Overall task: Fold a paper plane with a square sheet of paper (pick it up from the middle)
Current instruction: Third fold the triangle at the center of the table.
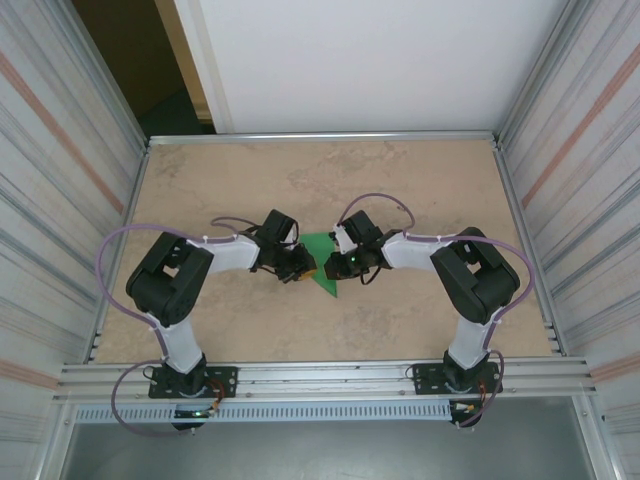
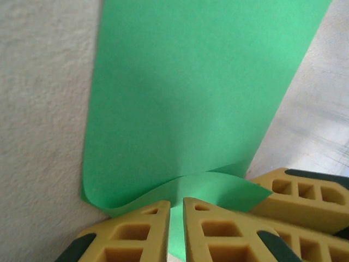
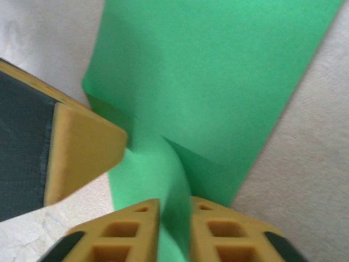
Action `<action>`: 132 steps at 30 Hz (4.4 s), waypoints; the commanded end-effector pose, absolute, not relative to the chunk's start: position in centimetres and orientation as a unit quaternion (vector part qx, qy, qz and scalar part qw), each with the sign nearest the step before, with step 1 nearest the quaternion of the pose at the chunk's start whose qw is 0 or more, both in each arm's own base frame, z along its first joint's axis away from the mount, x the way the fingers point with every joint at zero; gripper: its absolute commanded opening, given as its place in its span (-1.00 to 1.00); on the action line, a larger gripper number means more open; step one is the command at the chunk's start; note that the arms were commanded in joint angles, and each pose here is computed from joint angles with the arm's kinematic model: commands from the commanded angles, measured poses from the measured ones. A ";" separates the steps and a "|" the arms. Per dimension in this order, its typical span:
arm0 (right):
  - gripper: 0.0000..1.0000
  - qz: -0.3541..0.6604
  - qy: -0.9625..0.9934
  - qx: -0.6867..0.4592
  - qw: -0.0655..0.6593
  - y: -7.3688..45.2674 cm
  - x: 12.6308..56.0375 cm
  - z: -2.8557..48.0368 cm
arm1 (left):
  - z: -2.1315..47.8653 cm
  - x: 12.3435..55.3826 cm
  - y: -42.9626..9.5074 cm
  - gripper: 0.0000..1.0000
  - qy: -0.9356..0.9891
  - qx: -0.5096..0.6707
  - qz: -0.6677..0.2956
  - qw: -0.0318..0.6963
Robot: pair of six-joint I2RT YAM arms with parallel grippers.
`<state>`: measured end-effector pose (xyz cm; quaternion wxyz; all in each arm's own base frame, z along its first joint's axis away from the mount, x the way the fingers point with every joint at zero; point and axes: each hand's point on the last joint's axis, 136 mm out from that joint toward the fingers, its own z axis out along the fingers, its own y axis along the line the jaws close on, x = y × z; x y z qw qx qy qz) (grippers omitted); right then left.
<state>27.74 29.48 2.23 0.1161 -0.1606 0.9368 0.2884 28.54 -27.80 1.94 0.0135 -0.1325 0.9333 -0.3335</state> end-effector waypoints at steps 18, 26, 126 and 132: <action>-0.68 0.335 0.927 -0.139 0.098 30.0 25.2 6.8 | -2.2 26.6 -25.3 -0.72 0.954 -0.162 -0.252 -0.027; -0.87 0.340 0.924 -0.162 0.065 32.7 23.9 4.8 | -2.6 26.2 -24.9 -0.73 0.956 -0.165 -0.242 -0.034; -0.85 0.282 0.942 -0.154 0.100 26.7 23.3 6.0 | -4.4 26.5 -23.5 -0.75 0.960 -0.167 -0.217 -0.054; -0.86 0.293 0.935 -0.181 0.083 30.0 23.0 5.8 | -4.4 26.5 -23.5 -0.75 0.960 -0.168 -0.217 -0.054</action>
